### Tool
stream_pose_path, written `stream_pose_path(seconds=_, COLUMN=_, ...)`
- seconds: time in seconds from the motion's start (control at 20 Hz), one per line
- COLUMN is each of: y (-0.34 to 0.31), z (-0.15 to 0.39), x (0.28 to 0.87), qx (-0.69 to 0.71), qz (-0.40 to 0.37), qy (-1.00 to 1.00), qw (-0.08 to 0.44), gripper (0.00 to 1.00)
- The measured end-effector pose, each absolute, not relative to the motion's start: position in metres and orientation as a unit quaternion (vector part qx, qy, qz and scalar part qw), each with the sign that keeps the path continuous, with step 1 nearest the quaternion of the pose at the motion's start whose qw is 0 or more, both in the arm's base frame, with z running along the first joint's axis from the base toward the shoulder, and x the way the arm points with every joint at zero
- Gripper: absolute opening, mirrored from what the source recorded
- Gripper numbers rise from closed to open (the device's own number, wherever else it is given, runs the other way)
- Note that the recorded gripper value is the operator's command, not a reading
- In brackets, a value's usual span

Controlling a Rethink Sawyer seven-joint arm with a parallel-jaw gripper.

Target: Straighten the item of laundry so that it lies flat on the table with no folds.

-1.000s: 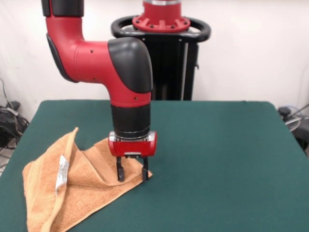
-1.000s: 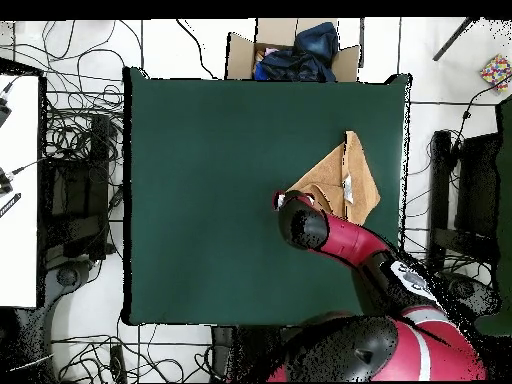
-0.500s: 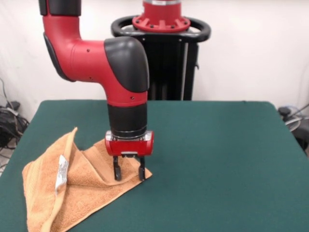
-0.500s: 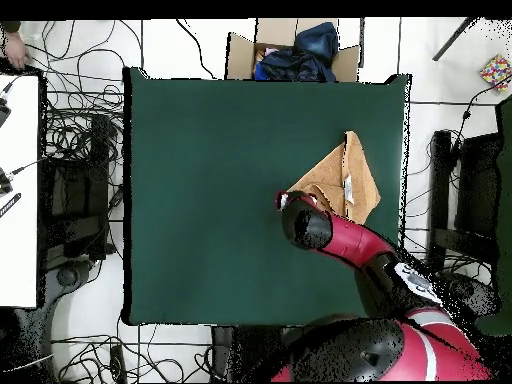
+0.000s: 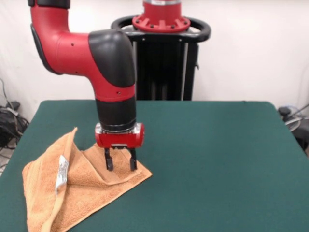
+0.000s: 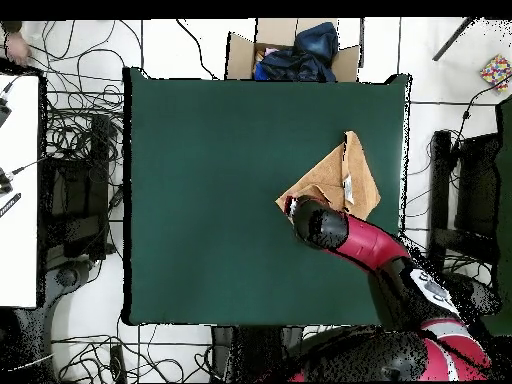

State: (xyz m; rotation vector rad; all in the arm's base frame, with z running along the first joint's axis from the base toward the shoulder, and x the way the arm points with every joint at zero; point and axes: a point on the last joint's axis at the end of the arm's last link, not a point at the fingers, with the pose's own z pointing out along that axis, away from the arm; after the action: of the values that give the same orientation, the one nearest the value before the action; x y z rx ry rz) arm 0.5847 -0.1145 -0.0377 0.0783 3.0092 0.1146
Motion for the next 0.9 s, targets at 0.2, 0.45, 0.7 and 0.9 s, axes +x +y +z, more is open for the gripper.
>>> stream_pose_path(seconds=0.2, y=-0.1205, z=-0.0317, x=0.5855, qx=0.029, qz=0.037, qy=0.997, qw=0.062, gripper=1.0)
stream_pose_path(seconds=0.45, y=-0.1208, z=-0.0312, x=0.5866, qx=0.028, qz=0.037, qy=0.997, qw=0.063, gripper=1.0)
stream_pose_path(seconds=0.7, y=-0.1203, z=-0.032, x=0.5859, qx=0.028, qz=0.038, qy=0.997, qw=0.062, gripper=1.0)
stream_pose_path(seconds=0.9, y=-0.1202, z=-0.0322, x=0.5857, qx=0.028, qz=0.038, qy=0.997, qw=0.062, gripper=1.0)
